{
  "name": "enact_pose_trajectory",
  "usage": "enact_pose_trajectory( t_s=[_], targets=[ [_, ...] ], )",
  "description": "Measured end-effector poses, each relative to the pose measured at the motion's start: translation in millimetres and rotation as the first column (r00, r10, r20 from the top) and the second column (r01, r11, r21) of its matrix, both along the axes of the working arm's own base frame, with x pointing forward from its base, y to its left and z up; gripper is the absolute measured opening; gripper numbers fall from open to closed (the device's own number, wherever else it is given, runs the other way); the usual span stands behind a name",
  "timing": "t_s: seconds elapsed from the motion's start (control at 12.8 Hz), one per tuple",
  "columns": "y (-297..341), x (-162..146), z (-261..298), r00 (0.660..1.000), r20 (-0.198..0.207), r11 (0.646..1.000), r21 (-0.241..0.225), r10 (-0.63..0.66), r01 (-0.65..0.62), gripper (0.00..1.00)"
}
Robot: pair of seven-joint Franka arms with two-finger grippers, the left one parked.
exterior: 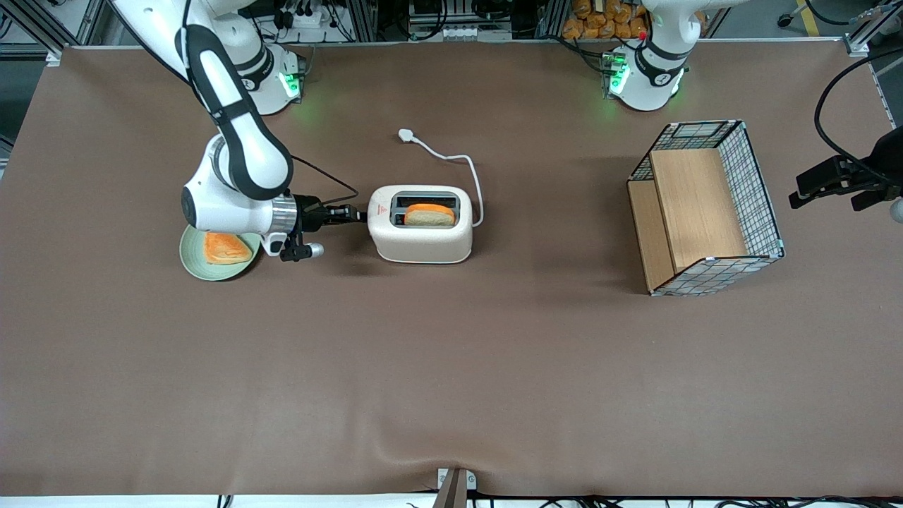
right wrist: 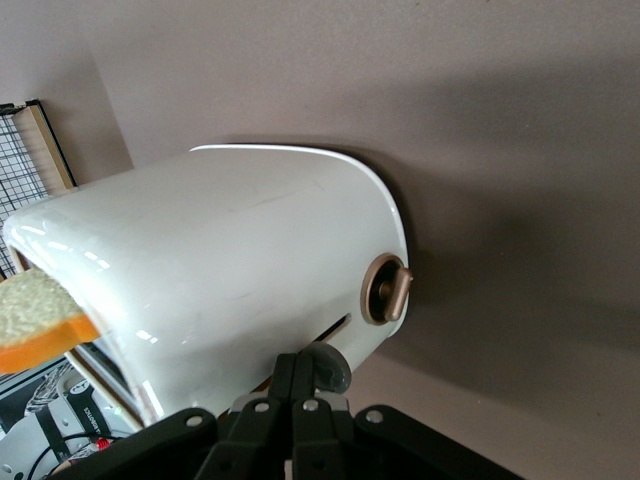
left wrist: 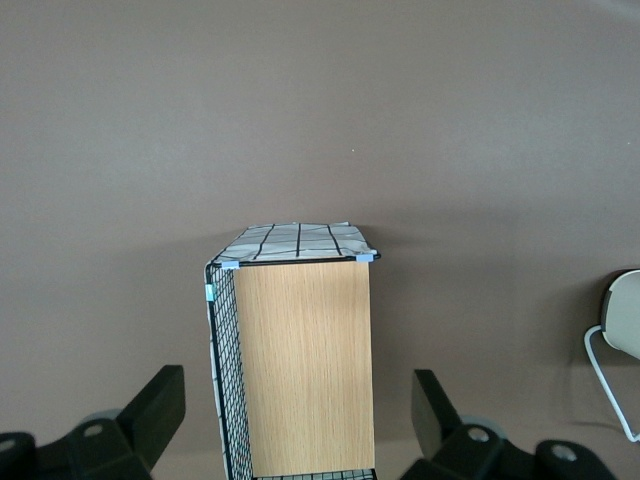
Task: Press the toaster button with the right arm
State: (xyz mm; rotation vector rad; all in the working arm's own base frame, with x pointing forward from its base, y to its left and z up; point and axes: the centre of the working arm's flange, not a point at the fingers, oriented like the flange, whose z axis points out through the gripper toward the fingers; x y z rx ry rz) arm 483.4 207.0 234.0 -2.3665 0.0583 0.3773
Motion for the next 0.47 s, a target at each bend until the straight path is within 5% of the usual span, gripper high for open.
enact_pose_trajectory(
  t_s=[0.47],
  targets=[
    [-1.9, -0.4, -11.5, 1.0, 0.002, 1.0, 0.014, 0.0, 0.0, 0.01]
  ],
)
